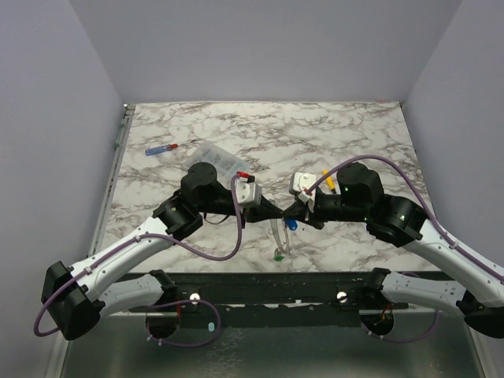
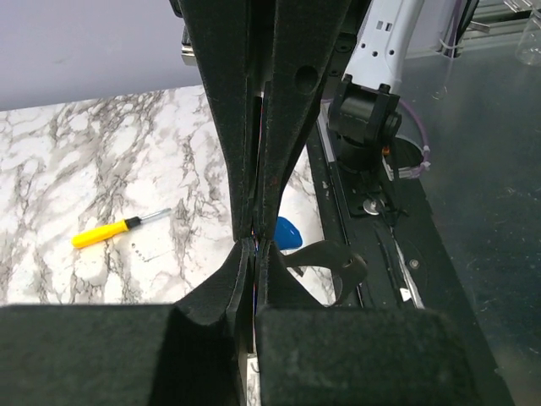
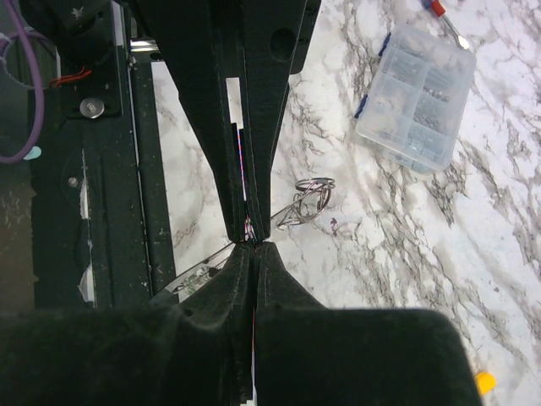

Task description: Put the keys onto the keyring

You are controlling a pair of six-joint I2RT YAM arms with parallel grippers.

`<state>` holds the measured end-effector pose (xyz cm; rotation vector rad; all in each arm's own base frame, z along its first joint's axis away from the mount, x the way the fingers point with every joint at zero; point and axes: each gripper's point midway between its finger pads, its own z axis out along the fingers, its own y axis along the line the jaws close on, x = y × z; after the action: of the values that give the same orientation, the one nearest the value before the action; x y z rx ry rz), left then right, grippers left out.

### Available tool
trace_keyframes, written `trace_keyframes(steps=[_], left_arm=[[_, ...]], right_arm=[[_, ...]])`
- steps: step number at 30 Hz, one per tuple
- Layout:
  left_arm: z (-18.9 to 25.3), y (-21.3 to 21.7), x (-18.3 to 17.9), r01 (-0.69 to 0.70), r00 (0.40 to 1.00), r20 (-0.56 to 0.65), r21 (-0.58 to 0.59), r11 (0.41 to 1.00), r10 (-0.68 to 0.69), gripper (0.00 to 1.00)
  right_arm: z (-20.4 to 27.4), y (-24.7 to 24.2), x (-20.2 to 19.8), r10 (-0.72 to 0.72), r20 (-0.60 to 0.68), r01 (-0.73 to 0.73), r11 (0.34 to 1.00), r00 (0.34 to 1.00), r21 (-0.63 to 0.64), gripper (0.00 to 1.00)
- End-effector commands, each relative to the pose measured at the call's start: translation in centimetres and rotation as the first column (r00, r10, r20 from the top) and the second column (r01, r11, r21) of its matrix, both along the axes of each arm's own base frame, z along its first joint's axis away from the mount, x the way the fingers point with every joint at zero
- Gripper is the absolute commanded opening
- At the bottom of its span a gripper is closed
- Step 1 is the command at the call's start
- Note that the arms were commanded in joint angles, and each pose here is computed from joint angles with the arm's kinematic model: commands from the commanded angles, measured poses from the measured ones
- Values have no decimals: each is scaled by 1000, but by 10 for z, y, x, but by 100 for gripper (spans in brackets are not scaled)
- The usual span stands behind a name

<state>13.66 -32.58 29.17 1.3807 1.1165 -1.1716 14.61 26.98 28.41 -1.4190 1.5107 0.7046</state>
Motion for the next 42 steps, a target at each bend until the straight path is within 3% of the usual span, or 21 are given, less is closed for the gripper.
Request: trace_keyframes(steps=[1,5,8,17,23,29,42], left_arm=[[35,5,2,-32,996,77,-84,996,38,0],[45,10,1,-30,996,85,-120,992,40,0],[47,12,-1,-24,996,88,-129,991,36,0],[53,16,-10,14,995,97,-151,988,1,0],[61,19,-19,47,995,98,-189,981,-29,0],[73,23,-27,75,993,110,-241,968,-49,0],[87,28,-30,41,998,58,-334,942,-23,0]], right_arm=[[13,4,-2,2,23,-3,998,1000,67,9],[20,-1,0,-30,38,27,996,999,87,42],[30,-7,0,-50,63,43,992,997,120,49],[57,-13,-6,-61,132,29,972,989,232,48],[54,-3,-7,-21,126,-9,972,992,236,45],[54,6,-7,11,118,-40,969,993,244,34],[69,19,-21,90,110,-122,933,990,339,28]])
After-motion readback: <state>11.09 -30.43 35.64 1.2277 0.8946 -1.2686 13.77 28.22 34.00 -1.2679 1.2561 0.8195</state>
